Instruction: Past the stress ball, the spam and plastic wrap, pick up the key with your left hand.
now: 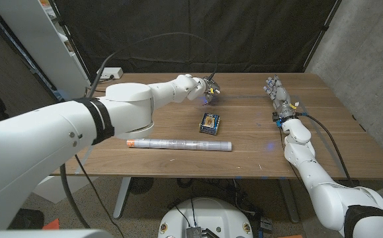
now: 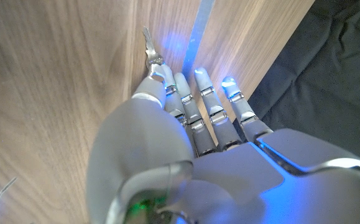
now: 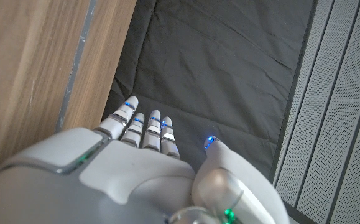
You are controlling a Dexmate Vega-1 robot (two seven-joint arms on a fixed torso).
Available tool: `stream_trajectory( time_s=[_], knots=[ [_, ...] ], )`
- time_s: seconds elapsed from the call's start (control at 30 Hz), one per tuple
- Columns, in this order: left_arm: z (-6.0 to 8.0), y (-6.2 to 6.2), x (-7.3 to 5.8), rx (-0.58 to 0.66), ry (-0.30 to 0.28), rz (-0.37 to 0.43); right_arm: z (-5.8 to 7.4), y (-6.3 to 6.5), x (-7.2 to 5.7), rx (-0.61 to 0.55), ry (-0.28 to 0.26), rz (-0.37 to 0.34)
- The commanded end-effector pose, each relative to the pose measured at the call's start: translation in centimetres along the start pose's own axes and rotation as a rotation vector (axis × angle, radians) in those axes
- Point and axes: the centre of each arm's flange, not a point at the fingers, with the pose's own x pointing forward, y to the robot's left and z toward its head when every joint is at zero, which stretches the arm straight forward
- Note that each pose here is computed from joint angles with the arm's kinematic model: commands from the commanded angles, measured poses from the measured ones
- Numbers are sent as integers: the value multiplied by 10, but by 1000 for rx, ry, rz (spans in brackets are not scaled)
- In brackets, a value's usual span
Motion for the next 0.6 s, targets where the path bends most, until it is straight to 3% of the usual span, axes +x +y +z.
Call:
stream_trajectory(
  time_s=[0.03, 0.4, 0.6],
  knots=[
    [-13, 9, -11, -12, -90, 103, 2, 3, 5, -5, -3, 9],
    [-18, 15, -18, -12, -129, 146, 5, 5, 7, -9, -8, 11],
    [-22, 19, -24, -16, -114, 174, 7, 7, 7, -14, -12, 13]
  ],
)
